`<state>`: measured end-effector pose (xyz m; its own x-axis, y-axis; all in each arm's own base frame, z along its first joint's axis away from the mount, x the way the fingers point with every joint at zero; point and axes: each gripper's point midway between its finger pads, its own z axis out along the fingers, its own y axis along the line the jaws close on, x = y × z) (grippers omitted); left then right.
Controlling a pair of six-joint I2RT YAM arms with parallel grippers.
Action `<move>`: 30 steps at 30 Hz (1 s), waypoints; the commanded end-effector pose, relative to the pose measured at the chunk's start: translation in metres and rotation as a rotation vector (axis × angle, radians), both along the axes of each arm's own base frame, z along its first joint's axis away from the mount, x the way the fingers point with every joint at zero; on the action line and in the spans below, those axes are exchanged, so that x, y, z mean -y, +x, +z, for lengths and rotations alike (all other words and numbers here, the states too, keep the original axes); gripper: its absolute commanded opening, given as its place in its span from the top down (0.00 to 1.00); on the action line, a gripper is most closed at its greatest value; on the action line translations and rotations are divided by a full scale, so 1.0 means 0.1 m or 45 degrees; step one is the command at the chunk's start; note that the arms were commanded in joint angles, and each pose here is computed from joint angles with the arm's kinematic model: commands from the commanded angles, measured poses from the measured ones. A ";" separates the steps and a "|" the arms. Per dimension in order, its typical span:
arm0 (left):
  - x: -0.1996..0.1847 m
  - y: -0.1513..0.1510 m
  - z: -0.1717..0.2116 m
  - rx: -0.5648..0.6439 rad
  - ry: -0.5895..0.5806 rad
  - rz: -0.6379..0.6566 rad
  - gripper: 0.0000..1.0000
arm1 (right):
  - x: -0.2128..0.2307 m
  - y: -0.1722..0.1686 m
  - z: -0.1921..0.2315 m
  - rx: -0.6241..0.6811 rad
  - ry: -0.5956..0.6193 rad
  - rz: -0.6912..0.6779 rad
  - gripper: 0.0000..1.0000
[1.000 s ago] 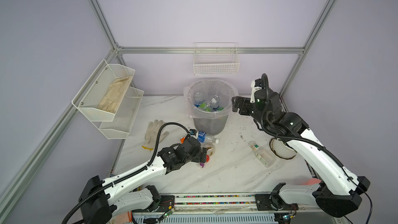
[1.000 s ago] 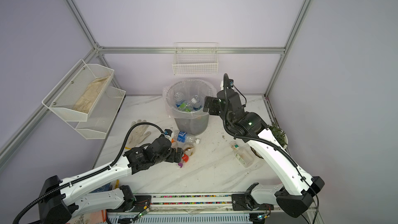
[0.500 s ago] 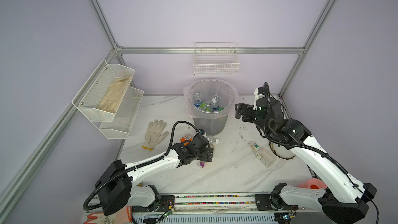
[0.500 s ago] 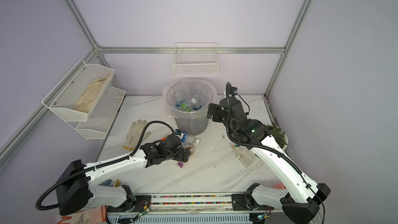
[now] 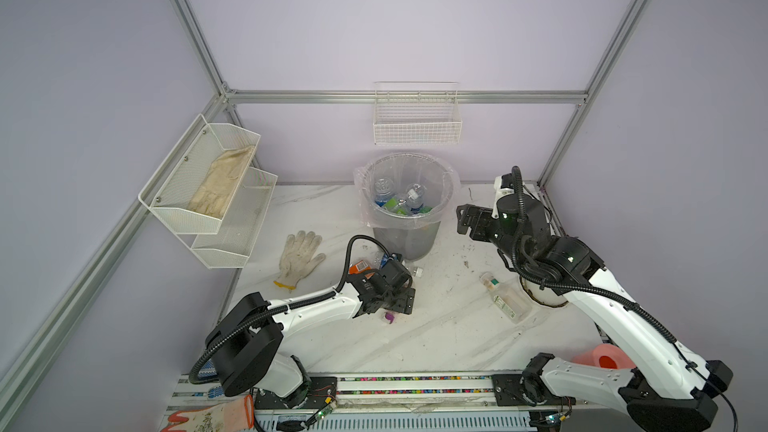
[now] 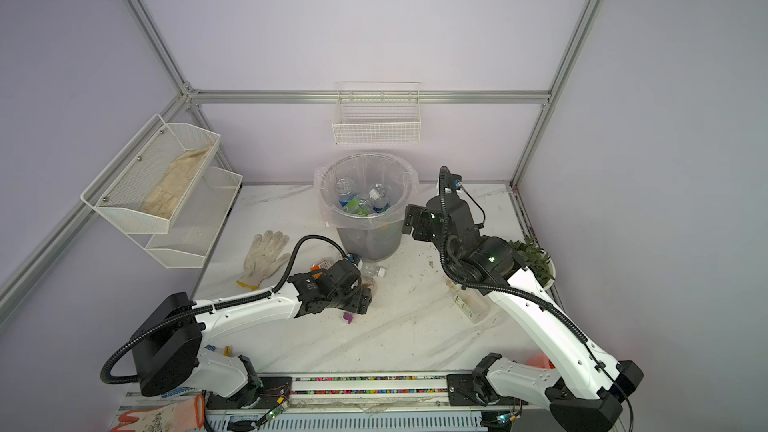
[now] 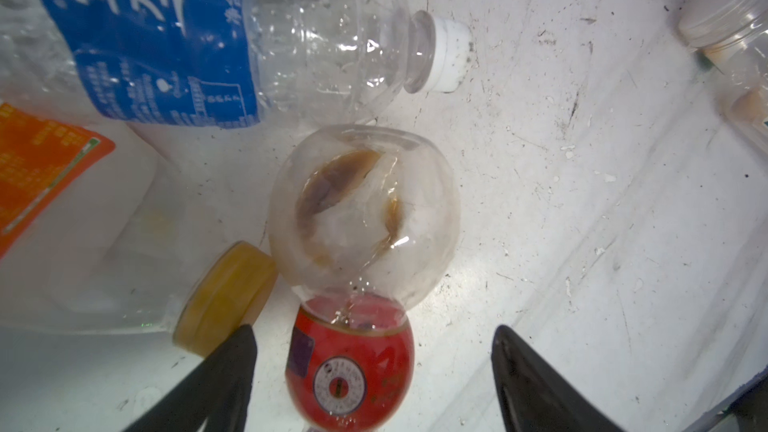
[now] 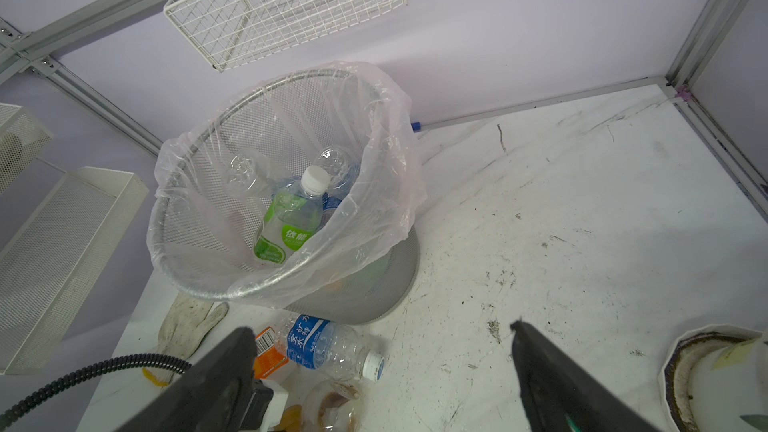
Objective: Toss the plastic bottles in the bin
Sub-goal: 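Withdraw the right gripper from the bin while the left gripper lowers toward the red-capped bottle, then close the left gripper around the round clear bottle with red label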
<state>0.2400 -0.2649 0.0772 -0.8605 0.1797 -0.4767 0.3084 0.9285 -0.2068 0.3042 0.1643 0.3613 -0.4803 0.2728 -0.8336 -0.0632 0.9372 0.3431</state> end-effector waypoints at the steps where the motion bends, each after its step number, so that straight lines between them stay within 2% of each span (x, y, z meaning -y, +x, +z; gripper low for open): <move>1: 0.29 0.15 0.34 0.073 -0.122 -0.035 0.14 | 0.06 -0.03 0.00 -0.001 0.003 -0.028 0.03; 10: 0.36 0.15 0.18 0.031 -0.107 -0.050 0.16 | 0.09 -0.06 -0.06 -0.010 -0.004 -0.035 0.03; 17: 0.36 0.13 0.08 0.013 -0.076 -0.052 0.23 | 0.13 -0.08 -0.08 -0.011 -0.012 -0.048 0.02; 20: 0.34 0.13 0.06 0.015 -0.063 -0.043 0.29 | 0.14 -0.08 -0.09 -0.015 -0.016 -0.050 0.02; 26: 0.26 0.13 0.03 0.037 0.012 -0.017 0.48 | 0.16 -0.10 -0.11 -0.020 -0.025 -0.056 0.03; 30: 0.24 0.12 0.07 0.070 0.058 -0.021 0.55 | 0.18 -0.12 -0.10 -0.016 -0.020 -0.060 0.02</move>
<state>0.2340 -0.2707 0.0504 -0.8703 0.2346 -0.4330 0.3235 0.9353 -0.1433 0.2978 0.1543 0.3538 -0.4770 0.2740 -0.8351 -0.0406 0.9423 0.3324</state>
